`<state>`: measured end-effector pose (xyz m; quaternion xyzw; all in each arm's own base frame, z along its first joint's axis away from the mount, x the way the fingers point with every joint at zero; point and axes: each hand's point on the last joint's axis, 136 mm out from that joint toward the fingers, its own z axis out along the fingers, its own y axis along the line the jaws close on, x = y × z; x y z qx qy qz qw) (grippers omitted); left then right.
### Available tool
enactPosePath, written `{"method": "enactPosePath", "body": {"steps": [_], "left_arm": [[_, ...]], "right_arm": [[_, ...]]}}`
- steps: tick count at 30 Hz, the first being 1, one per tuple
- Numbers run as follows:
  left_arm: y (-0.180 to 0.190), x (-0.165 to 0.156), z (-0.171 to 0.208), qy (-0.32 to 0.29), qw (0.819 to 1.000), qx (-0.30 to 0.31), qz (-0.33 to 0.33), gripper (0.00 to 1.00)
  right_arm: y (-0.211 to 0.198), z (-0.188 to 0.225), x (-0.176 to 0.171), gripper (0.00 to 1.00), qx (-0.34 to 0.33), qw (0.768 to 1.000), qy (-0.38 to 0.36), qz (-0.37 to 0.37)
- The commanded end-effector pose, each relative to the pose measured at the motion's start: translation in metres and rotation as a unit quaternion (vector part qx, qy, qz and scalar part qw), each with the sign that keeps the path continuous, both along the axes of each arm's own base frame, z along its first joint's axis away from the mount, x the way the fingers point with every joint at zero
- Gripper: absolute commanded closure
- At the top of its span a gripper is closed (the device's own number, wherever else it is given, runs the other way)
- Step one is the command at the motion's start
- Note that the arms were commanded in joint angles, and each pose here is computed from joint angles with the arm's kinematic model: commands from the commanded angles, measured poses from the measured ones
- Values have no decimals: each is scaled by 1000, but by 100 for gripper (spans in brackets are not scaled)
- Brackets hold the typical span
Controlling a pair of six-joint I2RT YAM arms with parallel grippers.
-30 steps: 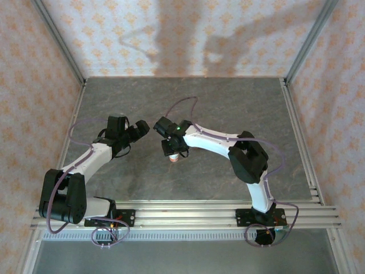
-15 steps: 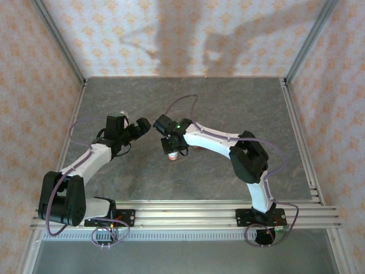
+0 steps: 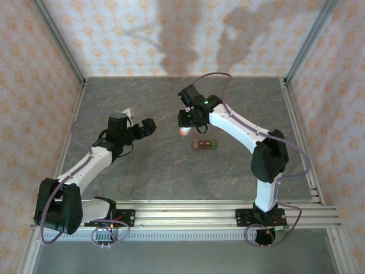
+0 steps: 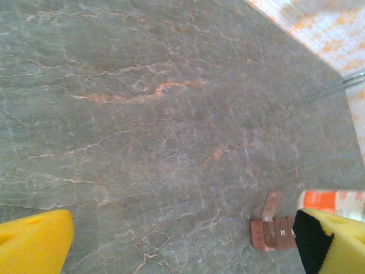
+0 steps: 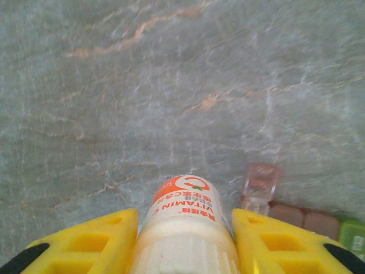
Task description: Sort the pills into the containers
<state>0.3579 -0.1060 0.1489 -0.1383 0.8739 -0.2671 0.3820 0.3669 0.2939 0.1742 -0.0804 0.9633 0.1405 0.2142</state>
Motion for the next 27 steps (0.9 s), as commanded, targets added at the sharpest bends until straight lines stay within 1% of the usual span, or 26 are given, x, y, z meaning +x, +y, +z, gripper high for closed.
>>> {"method": "enactPosePath", "body": {"steps": [1,3,7,10,13,17,18,24,27], "left_arm": [[-38,13,23,-87,991,59,-80,0],[-54,15,29,-116,984,74,-113,0],[-77,23,41,-162,968,99,-163,0],[-94,26,51,-201,950,124,-202,0],[-114,24,59,-247,923,160,-247,0],[-141,14,61,-303,877,218,-302,0],[-148,12,59,-310,868,228,-312,0],[-178,9,53,-336,834,257,-354,0],[-191,8,51,-346,822,263,-369,0]], "right_arm": [[-23,42,4,62,33,999,0,12],[-34,53,10,62,42,999,2,8],[-56,68,20,61,67,998,-2,-10],[-68,80,28,61,90,996,-9,-25],[-75,89,33,61,111,993,-11,-29],[-75,88,33,61,124,992,1,-21],[-74,87,32,61,125,992,4,-17],[-71,77,26,61,129,991,22,-7],[-68,75,21,61,137,990,31,1]]}}
